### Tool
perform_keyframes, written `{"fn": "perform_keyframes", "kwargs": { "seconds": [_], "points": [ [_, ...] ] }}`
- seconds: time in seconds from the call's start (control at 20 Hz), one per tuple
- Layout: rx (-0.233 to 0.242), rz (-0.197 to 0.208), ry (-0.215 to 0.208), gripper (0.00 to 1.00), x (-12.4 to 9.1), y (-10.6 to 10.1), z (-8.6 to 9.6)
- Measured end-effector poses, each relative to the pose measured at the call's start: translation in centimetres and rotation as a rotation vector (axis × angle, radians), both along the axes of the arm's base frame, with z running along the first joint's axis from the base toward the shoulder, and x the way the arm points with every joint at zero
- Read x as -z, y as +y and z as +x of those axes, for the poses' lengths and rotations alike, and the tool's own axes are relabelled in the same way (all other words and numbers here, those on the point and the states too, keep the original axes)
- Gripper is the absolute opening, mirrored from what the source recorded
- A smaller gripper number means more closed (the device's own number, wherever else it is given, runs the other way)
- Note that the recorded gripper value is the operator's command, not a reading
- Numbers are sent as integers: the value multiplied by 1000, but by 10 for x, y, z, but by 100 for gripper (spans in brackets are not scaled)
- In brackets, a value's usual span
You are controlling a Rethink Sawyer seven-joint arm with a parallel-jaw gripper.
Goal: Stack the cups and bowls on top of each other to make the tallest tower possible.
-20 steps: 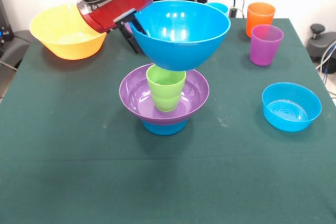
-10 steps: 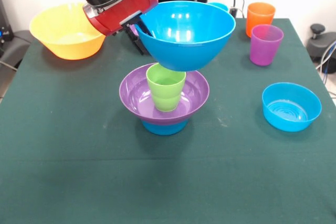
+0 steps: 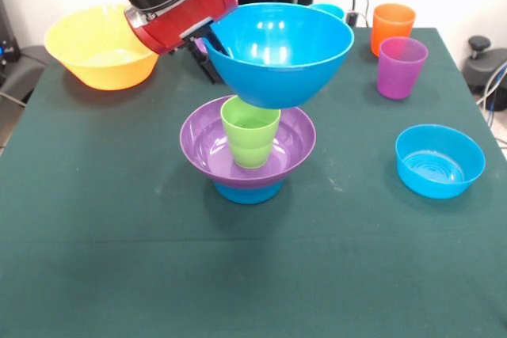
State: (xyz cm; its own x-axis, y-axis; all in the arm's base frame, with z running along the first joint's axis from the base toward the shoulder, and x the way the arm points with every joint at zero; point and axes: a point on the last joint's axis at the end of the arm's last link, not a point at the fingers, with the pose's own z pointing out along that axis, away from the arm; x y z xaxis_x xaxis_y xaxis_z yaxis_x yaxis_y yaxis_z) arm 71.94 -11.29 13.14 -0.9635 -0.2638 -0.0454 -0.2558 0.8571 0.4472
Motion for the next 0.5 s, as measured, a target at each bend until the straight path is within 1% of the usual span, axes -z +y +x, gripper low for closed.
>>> {"fn": "perform_keyframes", "kwargs": {
  "seconds": [0.05,0.25,0.4,0.5],
  "points": [
    [-5,-11,-2,0,2,-1,-1],
    [-15,-30,-6,0,7,-2,-2],
    [-26,-41,-9,0,11,-4,-3],
    [-28,-41,-9,0,12,-3,-3]
  ]
}}
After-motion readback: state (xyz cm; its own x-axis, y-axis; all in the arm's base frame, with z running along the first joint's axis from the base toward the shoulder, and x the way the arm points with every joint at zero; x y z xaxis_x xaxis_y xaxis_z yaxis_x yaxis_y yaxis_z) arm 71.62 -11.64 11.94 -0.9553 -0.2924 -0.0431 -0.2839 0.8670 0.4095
